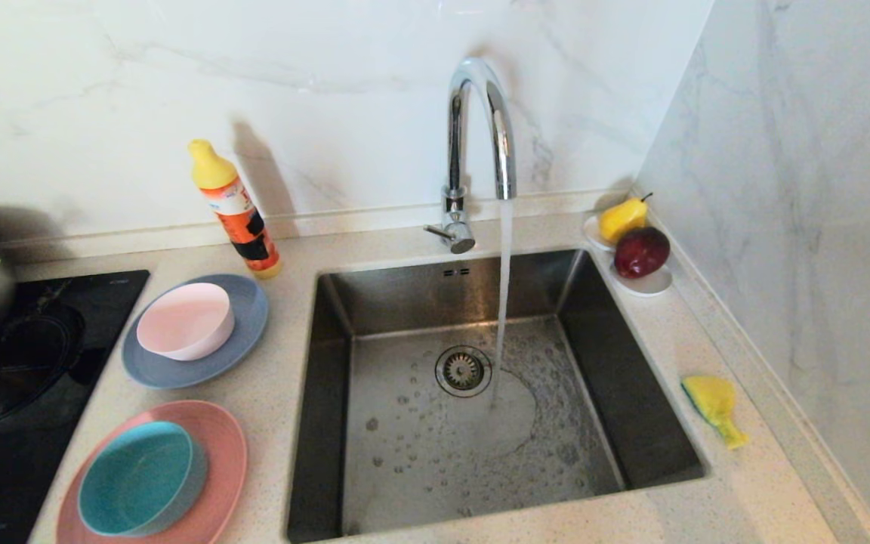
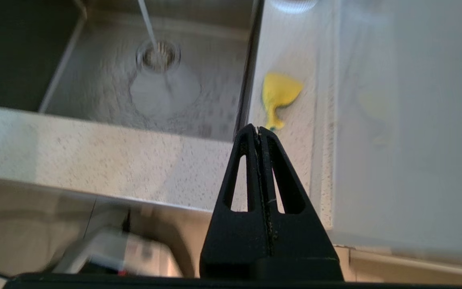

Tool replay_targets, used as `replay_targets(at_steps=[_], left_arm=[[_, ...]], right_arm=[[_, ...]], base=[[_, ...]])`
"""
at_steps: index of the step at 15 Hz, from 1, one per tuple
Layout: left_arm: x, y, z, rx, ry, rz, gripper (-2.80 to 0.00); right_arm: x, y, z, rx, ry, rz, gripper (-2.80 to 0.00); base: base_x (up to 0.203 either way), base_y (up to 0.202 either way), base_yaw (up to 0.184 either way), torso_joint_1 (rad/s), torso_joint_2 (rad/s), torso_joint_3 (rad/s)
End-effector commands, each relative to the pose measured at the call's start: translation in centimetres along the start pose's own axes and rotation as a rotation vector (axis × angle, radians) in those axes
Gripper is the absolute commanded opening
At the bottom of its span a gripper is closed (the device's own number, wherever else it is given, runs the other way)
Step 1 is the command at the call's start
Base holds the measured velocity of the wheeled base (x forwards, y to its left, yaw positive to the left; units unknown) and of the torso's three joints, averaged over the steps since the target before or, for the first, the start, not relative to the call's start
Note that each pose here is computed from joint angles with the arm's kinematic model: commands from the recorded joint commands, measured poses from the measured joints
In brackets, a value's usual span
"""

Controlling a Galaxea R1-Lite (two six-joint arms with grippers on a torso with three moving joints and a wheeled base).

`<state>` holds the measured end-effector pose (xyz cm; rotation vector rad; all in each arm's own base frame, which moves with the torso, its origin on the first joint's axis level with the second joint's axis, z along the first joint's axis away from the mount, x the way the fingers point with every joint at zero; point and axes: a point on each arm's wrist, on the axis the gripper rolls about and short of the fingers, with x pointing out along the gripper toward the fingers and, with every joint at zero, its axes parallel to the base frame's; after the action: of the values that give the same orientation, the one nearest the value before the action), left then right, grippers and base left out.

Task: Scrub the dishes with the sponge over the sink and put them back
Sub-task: Pick up a bowl and the sponge

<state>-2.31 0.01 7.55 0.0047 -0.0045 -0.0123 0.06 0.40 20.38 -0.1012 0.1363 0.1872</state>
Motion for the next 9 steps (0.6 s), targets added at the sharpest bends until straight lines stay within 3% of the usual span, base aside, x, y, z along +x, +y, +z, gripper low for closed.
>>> replay_targets(at_steps=[1, 4, 9], left_arm=[[0.0, 0.0, 0.0, 0.000, 0.001, 0.000, -2.80], [0.0, 0.0, 0.0, 0.000, 0.003, 0.000, -2.80], [0.0, 0.0, 0.0, 0.000, 0.001, 0.000, -2.80]], right_arm=[[3.9, -0.8, 1.2, 0.023, 0.163, 0.025, -2.80], [7.3, -1.5, 1.7, 0.023, 0.276, 0.042, -2.80], [13.6, -2.5, 0.1, 0.049, 0.499, 0.059, -2.80]], base=[[0.000, 0.000, 0.000, 0.000, 0.00, 0.000], [0.000, 0.000, 0.000, 0.000, 0.00, 0.000], [0.000, 0.000, 0.000, 0.000, 0.00, 0.000]])
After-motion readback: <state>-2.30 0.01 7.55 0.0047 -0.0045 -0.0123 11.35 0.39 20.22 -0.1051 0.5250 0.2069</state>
